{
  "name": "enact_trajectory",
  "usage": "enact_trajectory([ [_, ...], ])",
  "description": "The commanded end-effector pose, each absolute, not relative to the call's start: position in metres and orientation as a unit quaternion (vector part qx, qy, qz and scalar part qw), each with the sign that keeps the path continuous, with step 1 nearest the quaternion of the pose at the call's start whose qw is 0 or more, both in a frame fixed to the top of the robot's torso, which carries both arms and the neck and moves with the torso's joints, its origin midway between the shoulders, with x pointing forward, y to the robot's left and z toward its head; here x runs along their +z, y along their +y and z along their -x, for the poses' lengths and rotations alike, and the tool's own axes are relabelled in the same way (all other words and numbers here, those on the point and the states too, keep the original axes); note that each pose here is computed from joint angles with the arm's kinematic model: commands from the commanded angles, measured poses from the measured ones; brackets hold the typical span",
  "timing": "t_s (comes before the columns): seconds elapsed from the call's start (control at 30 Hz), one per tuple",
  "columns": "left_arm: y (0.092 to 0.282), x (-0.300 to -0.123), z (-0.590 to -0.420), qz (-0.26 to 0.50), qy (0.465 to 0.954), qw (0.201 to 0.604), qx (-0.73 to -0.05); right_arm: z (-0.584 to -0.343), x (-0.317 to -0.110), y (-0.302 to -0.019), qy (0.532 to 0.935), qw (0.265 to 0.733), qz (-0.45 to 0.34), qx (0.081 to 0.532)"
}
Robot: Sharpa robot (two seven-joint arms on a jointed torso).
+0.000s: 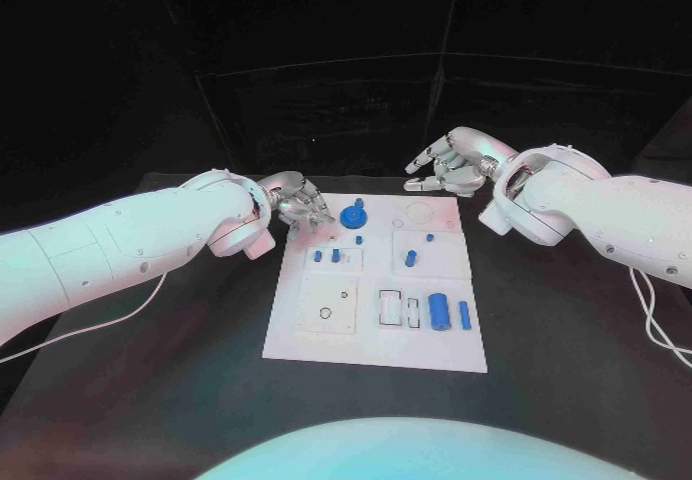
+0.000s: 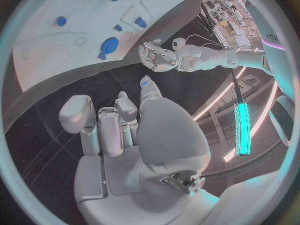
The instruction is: Assemble the parts on the task board
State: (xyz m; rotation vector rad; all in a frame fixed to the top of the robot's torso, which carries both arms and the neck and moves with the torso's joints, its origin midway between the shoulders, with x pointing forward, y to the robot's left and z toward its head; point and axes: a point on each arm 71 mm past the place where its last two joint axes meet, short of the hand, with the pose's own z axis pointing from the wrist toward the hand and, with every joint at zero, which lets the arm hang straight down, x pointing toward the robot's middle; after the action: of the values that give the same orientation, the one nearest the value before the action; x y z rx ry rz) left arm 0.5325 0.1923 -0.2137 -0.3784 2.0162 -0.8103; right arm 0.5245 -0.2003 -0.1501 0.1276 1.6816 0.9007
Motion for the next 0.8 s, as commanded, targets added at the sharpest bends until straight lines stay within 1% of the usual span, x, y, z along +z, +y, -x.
enact_trajectory([
  [0.03, 0.178, -0.199, -0.534, 0.103, 0.757, 0.497, -0.412, -0.525, -0.149, -0.199, 0.717, 0.576, -0.052, 0.389],
  [0.2, 0.159, -0.196, -0.534, 0.004, 0.745, 0.525, -0.411, -0.525, -0.149, -0.199, 0.717, 0.576, -0.052, 0.389],
  [0.37, 0.145, -0.202, -0.534, -0.075, 0.748, 0.537, -0.383, -0.525, -0.149, -0.197, 0.716, 0.576, -0.052, 0.39],
  [0.6, 0.132, -0.212, -0.537, -0.138, 0.762, 0.534, -0.339, -0.525, -0.149, -0.195, 0.716, 0.576, -0.051, 0.391],
  [0.8, 0.126, -0.218, -0.54, -0.161, 0.771, 0.53, -0.316, -0.526, -0.149, -0.194, 0.716, 0.575, -0.05, 0.392],
])
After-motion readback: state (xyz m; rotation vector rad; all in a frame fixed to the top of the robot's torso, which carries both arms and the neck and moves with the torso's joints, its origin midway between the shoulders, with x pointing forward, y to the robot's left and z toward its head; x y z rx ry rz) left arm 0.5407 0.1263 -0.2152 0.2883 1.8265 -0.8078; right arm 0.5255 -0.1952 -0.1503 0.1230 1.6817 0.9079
